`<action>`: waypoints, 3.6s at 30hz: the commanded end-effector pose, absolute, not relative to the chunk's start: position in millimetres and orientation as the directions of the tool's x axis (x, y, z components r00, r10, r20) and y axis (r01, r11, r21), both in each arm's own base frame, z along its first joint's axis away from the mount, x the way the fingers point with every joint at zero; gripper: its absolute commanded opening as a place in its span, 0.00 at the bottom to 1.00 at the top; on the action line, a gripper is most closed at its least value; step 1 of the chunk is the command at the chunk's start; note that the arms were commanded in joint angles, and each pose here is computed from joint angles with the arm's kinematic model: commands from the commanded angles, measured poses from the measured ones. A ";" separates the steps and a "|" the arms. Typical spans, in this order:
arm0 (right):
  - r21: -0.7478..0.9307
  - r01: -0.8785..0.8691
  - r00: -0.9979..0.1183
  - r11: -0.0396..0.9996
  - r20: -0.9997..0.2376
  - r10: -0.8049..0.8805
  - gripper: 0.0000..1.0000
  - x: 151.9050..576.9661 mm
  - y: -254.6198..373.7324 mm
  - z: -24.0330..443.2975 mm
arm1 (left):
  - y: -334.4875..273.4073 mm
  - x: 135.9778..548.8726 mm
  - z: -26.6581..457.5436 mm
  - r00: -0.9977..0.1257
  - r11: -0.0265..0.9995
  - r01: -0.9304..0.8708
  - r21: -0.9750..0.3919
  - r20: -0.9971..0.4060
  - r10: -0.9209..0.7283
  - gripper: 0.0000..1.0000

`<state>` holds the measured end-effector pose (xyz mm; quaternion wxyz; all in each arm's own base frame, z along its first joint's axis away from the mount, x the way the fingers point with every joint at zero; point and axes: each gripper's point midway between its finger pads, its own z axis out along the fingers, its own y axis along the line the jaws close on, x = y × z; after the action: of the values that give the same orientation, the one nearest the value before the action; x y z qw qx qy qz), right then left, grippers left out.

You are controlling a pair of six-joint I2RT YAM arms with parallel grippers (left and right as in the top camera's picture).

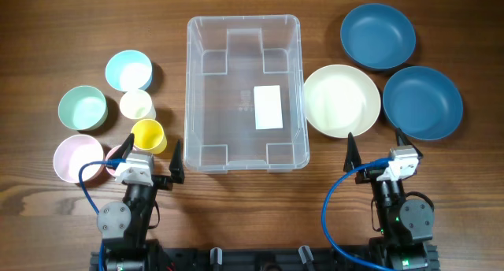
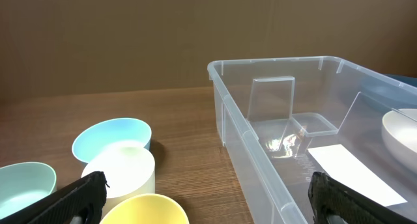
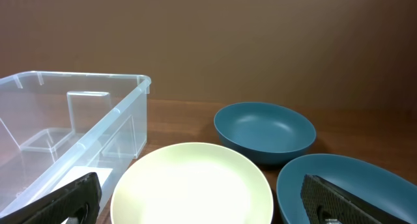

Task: Pack container

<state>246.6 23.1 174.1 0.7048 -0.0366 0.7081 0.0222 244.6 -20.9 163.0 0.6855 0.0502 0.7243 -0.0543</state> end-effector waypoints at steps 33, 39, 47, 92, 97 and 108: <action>0.306 0.145 -0.887 0.941 -0.382 0.260 1.00 297.7 45.5 183.7 | -18.9 263.9 241.2 -0.758 0.947 -0.107 -0.304 -0.592 -0.275 1.00; 0.163 0.685 -0.712 0.711 -0.057 0.700 1.00 294.3 17.8 104.4 | -18.6 266.9 235.1 -0.772 0.946 -0.114 -0.302 -0.572 -0.276 1.00; 0.020 0.769 -0.639 0.639 0.003 0.769 0.99 307.6 7.9 39.3 | -18.6 267.7 235.8 -0.770 0.947 -0.113 -0.302 -0.576 -0.276 1.00; 0.356 0.629 -0.618 0.692 -0.312 0.722 0.04 373.5 9.1 161.6 | -18.4 269.9 237.5 -0.763 0.947 -0.109 -0.303 -0.585 -0.275 1.00; 0.479 0.422 -0.596 0.770 -0.493 0.634 0.04 391.4 18.9 257.6 | -18.4 269.9 237.5 -0.763 0.947 -0.110 -0.303 -0.585 -0.276 1.00; 0.300 -0.346 -0.708 0.889 -0.705 -0.038 0.04 387.8 204.9 303.9 | -18.4 271.8 239.2 -0.757 0.947 -0.106 -0.304 -0.593 -0.275 1.00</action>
<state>378.7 179.9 320.8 0.3768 -0.0370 0.8959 0.2326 269.0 -19.4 231.3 0.3231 -0.1016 0.9325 -0.1256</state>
